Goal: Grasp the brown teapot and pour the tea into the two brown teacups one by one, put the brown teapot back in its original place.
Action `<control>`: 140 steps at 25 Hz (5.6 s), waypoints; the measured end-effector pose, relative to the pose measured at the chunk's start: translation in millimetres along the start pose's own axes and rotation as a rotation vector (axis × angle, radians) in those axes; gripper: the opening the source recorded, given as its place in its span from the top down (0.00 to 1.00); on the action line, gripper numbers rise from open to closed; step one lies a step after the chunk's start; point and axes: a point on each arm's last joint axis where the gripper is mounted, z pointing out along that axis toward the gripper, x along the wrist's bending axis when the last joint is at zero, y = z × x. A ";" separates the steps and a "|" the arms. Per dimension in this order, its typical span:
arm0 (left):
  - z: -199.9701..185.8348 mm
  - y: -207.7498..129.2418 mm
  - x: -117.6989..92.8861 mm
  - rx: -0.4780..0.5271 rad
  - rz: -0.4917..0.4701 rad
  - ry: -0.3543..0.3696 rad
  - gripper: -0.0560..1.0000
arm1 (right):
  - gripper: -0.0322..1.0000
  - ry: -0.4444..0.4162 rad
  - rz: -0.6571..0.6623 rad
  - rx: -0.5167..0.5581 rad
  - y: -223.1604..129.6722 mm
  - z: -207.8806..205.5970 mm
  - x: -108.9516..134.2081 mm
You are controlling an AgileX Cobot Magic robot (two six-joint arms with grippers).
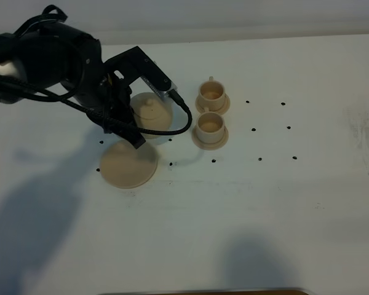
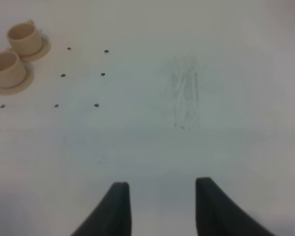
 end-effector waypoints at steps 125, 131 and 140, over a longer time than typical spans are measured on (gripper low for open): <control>18.8 37.1 -1.8 -0.054 0.768 0.192 0.79 | 0.67 0.000 0.000 0.000 0.0 0.0 0.0; 18.3 38.2 -0.2 -0.057 0.791 0.215 0.79 | 0.67 0.000 0.000 0.000 0.0 0.0 0.0; 17.8 41.7 1.8 -0.080 0.818 0.253 0.79 | 0.67 0.000 0.000 0.000 0.0 0.0 0.0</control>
